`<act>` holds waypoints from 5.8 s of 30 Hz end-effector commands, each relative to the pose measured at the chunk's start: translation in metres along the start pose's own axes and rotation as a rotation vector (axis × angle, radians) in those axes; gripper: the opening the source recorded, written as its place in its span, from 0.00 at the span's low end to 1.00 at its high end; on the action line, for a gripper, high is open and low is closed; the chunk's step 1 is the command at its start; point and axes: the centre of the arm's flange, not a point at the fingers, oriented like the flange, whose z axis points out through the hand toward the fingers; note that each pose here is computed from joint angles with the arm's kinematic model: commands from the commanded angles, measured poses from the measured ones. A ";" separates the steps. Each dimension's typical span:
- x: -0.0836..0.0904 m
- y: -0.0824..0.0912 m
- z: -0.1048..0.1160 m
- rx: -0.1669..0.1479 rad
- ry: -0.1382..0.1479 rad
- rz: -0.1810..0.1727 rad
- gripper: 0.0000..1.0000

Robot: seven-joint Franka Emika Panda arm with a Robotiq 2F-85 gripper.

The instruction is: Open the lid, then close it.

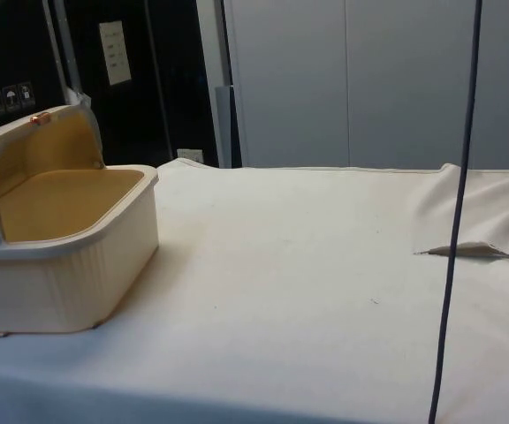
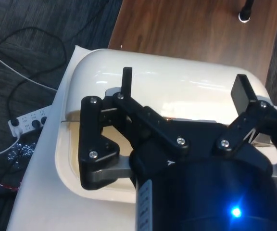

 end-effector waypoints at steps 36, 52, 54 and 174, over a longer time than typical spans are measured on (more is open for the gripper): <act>-0.004 0.016 0.069 -0.019 -0.151 0.019 0.86; -0.011 0.017 0.075 -0.022 -0.167 0.021 0.00; -0.012 0.016 0.077 -0.021 -0.170 0.021 0.00; -0.130 0.018 0.052 0.000 -0.522 0.012 0.00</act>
